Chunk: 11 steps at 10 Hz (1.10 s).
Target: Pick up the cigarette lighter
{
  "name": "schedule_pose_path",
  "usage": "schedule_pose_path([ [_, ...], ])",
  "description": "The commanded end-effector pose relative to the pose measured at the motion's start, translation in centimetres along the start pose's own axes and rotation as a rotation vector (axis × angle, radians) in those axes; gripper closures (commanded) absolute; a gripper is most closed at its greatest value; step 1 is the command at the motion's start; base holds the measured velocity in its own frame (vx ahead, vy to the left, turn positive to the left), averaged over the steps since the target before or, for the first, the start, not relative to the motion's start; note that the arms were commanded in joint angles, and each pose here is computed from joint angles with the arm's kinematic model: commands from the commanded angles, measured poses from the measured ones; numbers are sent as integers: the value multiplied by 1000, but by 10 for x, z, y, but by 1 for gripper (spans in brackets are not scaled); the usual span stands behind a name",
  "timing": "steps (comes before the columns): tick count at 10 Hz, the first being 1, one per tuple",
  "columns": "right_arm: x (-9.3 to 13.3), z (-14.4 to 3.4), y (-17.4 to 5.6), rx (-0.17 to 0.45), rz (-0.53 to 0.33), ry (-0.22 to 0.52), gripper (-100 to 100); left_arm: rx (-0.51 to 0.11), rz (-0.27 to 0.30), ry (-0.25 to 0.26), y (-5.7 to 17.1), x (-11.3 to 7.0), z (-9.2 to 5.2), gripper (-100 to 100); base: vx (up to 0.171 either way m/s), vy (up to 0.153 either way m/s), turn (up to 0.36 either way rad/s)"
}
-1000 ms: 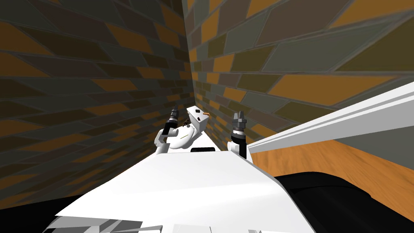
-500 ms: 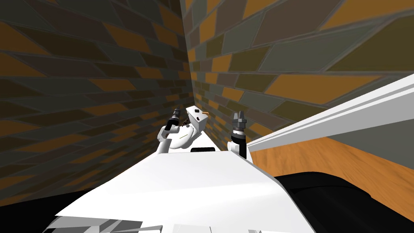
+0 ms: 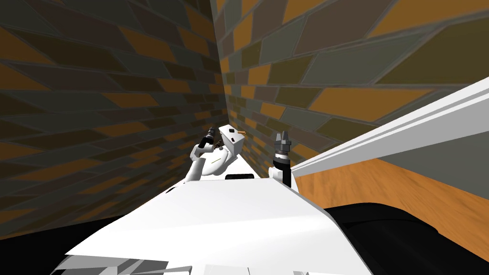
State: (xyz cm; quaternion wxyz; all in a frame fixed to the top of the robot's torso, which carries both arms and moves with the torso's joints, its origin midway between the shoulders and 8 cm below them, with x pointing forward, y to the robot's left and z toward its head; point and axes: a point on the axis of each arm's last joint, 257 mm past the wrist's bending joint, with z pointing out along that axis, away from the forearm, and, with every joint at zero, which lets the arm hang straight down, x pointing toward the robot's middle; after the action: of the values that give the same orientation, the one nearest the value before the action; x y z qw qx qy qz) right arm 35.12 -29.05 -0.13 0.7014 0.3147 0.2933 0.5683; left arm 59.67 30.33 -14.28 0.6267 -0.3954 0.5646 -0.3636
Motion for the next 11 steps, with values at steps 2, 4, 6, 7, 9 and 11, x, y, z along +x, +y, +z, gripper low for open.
schedule_pose_path([
  [2, 0, 0, 0, 0, 0, 0, 0, -76, 13, 30, 15, 11, 18, -100, -14, -21, -19],
  [4, 0, 0, 0, 0, 0, 0, 0, -129, 21, 51, 26, 18, 27, -100, -16, -19, -16],
  [6, 0, 0, 0, 0, 0, 0, 0, -182, 28, 76, 36, 27, 37, -100, -13, -21, -22],
  [7, 0, 0, 0, 0, 0, 0, 0, -209, 27, 88, 47, 33, 38, -100, -9, -18, -13],
  [9, 0, 0, 0, 0, 0, 0, 0, -263, 34, 116, 55, 43, 46, -100, -16, -21, -19],
  [11, 0, 0, 0, 0, 0, 0, 0, -322, 42, 148, 67, 55, 52, -100, -12, -21, -19],
])
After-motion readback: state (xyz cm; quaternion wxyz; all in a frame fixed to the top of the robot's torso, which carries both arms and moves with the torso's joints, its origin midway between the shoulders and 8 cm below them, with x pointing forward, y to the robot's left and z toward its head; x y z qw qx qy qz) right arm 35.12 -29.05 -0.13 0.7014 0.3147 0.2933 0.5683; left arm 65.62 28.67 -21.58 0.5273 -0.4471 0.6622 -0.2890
